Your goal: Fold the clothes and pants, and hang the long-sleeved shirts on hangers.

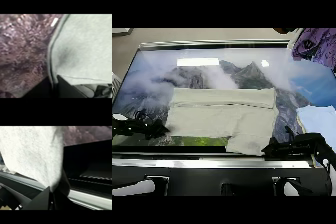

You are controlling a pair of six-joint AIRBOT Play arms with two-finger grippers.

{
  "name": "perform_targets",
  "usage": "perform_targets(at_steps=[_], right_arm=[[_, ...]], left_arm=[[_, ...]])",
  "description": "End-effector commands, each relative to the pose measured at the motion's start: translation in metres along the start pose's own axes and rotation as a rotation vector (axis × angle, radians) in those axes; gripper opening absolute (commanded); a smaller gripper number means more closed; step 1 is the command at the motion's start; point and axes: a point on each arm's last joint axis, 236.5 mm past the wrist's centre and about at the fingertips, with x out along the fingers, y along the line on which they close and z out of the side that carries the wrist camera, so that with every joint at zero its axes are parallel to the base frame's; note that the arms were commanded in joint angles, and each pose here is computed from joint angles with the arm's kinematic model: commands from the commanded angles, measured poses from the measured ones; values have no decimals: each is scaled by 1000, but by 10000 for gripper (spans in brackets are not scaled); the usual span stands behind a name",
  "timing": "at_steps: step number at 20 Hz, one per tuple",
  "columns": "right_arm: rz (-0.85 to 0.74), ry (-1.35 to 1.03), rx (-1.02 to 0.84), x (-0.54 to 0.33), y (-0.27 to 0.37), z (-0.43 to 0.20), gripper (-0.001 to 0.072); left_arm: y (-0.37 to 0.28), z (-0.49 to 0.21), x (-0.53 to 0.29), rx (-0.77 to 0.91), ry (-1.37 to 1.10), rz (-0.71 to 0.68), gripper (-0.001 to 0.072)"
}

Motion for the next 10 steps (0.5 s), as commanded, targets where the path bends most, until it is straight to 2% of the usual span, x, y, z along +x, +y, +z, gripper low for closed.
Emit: perform_targets(at_steps=[1, 5, 10], right_arm=[[-4, -4, -20, -6, 4, 4, 33], [-56, -38, -87, -37, 19, 6, 32], [-172, -143, -152, -87, 34, -38, 32]], left_arm=[[-16, -7, 3, 8, 34, -52, 15], [-26, -16, -22, 34, 17, -50, 13], [-17, -39, -89, 58, -155, 154, 13]])
